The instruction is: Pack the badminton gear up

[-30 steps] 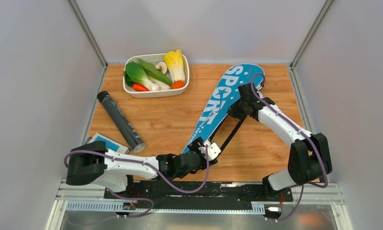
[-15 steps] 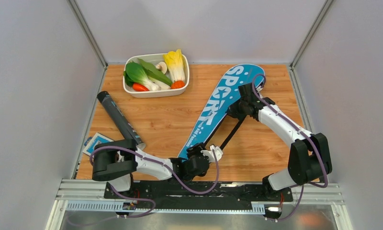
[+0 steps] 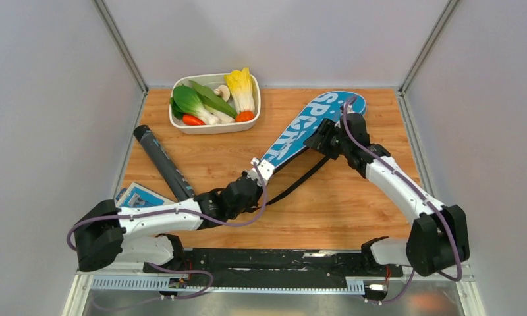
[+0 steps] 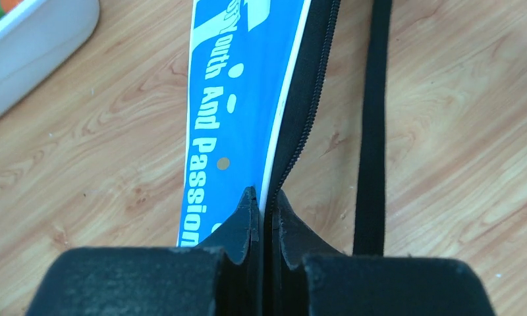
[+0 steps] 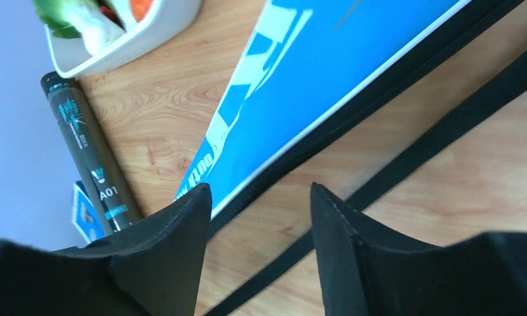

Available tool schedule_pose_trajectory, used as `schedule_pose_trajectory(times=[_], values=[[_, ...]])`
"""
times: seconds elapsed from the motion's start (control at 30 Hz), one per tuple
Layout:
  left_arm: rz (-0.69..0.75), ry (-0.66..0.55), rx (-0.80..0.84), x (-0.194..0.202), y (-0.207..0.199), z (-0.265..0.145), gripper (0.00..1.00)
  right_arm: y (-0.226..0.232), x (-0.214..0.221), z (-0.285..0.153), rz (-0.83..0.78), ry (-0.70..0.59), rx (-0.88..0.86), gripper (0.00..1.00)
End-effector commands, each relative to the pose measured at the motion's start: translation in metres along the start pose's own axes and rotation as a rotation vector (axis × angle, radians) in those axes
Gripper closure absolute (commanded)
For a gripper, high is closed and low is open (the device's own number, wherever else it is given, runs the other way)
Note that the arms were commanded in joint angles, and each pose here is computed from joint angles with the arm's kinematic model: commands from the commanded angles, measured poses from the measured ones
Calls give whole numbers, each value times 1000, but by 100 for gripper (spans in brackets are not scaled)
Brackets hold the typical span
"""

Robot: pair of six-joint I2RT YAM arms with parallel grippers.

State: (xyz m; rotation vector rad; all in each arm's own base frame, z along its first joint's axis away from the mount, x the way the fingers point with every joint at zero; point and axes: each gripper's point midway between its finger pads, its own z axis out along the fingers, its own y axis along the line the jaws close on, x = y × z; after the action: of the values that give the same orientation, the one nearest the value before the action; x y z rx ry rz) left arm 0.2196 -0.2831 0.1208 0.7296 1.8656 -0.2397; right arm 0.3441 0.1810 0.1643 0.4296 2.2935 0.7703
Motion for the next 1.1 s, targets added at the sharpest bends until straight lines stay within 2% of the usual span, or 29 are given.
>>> schedule_pose_trajectory(times=[0.0, 0.13, 0.23, 0.33, 0.43, 0.53, 0.7, 0.9, 1.07], values=[[-193, -10, 192, -28, -10, -17, 100, 27, -51, -40, -327, -237, -116, 39], [-244, 52, 221, -26, -1, -23, 100, 0, -85, -63, -335, -383, -4, 41], [-295, 90, 235, -26, 5, -26, 100, -48, -110, -77, -254, -471, 124, 46], [-348, 109, 261, -30, 6, -30, 100, -87, -134, -90, -170, -537, 115, 51], [-418, 125, 266, -34, 14, -30, 100, -116, -151, -91, -204, -593, 111, 48], [-486, 152, 294, -36, 17, -33, 100, -153, -155, -78, -153, -545, 162, 48], [-558, 160, 321, -47, 25, -37, 100, -194, -161, -55, -80, -476, 93, 53], [-606, 162, 371, -58, 28, -44, 100, -190, -152, -7, -174, -347, -120, 53], [-588, 200, 392, -55, 26, -46, 100, -184, -163, 15, -276, -352, -158, 50]])
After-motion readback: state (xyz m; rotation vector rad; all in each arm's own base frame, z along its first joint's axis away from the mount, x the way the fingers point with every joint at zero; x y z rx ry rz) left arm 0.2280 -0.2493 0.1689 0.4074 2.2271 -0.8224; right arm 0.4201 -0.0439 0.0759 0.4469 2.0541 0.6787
